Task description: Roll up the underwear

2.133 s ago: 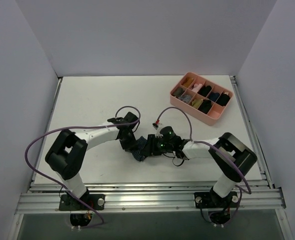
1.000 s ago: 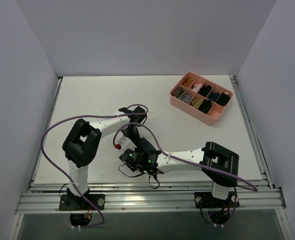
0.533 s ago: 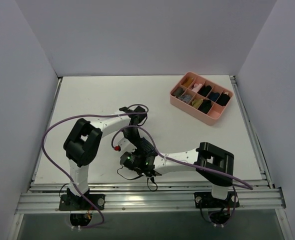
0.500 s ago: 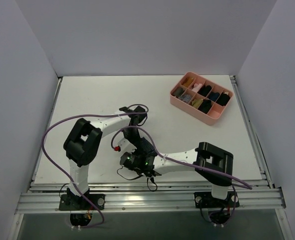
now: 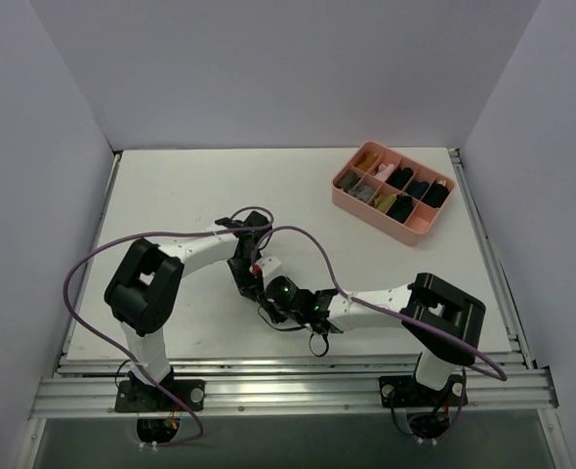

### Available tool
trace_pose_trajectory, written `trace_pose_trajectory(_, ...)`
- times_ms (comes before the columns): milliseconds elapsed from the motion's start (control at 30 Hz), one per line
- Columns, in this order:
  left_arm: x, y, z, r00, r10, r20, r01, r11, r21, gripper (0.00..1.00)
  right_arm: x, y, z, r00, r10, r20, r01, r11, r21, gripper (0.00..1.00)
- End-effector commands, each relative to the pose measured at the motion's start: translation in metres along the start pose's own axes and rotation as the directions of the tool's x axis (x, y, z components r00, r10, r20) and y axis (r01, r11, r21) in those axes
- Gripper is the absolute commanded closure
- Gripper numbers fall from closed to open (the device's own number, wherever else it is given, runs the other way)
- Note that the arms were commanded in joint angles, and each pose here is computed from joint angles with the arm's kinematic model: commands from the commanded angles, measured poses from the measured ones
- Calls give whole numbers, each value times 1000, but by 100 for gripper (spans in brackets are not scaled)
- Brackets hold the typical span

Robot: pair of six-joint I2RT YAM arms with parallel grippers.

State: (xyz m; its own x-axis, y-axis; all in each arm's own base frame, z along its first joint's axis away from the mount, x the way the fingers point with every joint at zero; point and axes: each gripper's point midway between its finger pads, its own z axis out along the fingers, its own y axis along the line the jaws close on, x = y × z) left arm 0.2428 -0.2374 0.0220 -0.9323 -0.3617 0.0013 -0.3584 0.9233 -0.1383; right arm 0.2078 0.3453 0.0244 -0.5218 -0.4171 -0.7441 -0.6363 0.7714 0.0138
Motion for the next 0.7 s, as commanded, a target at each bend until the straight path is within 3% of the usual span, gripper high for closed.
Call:
trace_pose_trajectory(0,14,50,-4,999,0,-42,-6,988,-152,50,83,-6,5,966,92,-240,-112,991,-71,100)
trace_pose_trajectory(133,-1,56,-21,999,-39,-5,38,992,-119,43,104,2,3,946,134,-295,-174,978,-112,100)
trace_pose_trajectory(333,-17,68,-42,997,-58,59,66,989,-135,35,119,4,7,888,317,-334,-382,912,-151,100)
trace_pose_trajectory(667,-20,75,-49,990,-47,134,61,993,-106,32,150,-1,13,826,360,-433,-453,882,-133,100)
